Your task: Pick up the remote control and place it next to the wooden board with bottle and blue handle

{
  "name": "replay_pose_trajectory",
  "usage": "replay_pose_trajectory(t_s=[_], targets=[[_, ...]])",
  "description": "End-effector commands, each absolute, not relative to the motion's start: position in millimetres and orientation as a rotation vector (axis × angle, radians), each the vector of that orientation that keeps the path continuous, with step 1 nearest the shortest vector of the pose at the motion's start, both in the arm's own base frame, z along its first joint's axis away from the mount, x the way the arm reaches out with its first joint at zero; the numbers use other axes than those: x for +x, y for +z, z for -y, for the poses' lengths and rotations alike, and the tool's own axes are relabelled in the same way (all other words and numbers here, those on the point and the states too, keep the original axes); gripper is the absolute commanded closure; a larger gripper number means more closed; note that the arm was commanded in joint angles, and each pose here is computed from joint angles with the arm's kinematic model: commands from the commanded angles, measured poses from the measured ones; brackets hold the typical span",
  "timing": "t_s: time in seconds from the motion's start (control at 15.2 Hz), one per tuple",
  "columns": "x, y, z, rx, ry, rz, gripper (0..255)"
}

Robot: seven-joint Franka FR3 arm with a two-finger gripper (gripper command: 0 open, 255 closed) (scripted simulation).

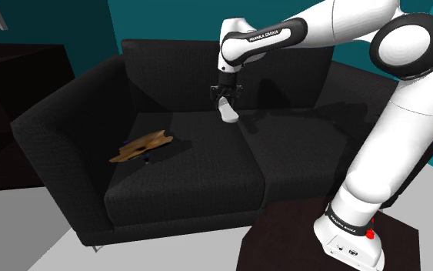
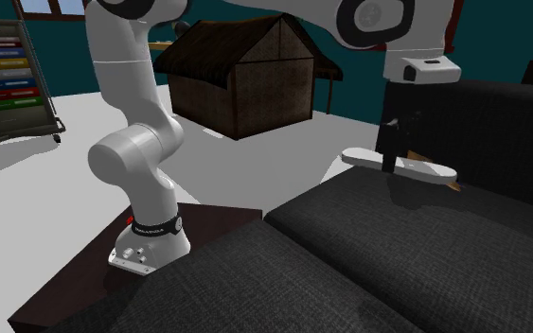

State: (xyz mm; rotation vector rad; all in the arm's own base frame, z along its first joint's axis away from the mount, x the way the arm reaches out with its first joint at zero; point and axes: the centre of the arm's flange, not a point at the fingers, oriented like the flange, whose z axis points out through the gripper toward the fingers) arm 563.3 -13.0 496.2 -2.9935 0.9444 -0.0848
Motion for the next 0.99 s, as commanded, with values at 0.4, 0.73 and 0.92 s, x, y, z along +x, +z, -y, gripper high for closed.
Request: replay_pose_trajectory(t_s=[0.4, 0.73, 0.92], targets=[[629, 492, -49, -2.993, -0.085, -0.946, 255], [629, 466, -49, -2.993, -0.085, -0.946, 255], [629, 450, -49, -2.993, -0.085, -0.946, 255]])
